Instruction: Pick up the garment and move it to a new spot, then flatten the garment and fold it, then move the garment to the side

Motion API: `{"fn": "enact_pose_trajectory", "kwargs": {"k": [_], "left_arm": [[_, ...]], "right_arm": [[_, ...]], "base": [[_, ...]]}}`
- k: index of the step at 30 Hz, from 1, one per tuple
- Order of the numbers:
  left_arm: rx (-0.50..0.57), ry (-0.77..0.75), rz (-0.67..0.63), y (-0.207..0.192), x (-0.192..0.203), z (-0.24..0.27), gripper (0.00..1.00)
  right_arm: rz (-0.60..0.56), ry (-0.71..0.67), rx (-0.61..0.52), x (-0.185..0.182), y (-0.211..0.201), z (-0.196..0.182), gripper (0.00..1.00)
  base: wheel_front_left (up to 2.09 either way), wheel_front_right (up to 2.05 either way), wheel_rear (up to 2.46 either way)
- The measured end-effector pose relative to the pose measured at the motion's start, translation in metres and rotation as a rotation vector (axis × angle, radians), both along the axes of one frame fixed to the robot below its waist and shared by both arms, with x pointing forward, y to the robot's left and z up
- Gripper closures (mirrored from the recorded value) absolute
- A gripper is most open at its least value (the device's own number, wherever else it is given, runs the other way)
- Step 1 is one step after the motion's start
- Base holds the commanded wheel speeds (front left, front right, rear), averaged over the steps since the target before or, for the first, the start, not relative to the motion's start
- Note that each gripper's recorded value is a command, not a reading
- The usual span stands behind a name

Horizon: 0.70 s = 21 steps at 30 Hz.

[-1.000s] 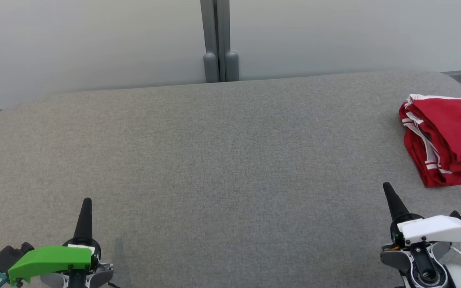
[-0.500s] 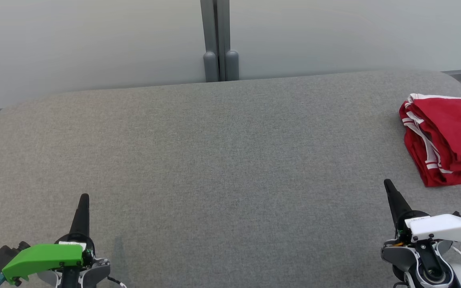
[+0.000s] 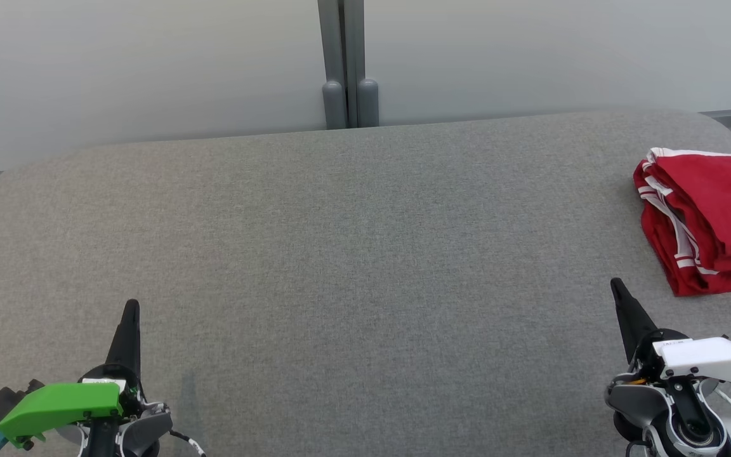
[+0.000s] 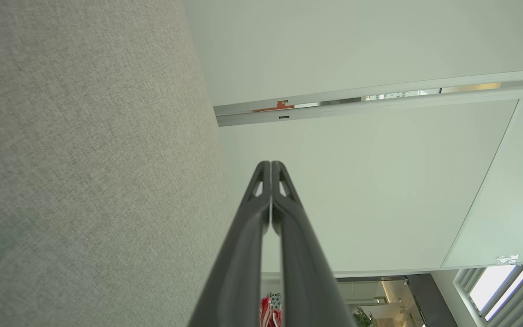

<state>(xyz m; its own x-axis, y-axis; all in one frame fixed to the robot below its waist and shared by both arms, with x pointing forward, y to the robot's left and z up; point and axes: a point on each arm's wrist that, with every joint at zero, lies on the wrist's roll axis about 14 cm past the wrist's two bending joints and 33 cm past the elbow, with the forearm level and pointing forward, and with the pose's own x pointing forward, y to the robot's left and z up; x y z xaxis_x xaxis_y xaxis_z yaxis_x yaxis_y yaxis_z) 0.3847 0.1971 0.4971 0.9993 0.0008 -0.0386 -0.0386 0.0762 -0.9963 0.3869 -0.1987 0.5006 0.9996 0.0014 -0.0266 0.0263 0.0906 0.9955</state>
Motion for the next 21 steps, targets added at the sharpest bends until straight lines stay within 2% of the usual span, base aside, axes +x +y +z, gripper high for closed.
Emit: {"fn": "enact_pose_trajectory", "kwargs": {"k": [13, 21], "left_arm": [[-0.081, -0.022, 0.001, 0.0017, 0.0022, 0.0051, 1.00], [-0.083, -0.025, 0.001, 0.0018, 0.0028, 0.0062, 1.00]], "right_arm": [[-0.003, -0.016, 0.089, 0.0010, -0.0013, 0.0036, 1.00], [-0.003, -0.018, 0.091, 0.0011, -0.0014, 0.0039, 1.00]], "base": [[0.00, 0.00, 0.00], [0.00, 0.00, 0.00]]}}
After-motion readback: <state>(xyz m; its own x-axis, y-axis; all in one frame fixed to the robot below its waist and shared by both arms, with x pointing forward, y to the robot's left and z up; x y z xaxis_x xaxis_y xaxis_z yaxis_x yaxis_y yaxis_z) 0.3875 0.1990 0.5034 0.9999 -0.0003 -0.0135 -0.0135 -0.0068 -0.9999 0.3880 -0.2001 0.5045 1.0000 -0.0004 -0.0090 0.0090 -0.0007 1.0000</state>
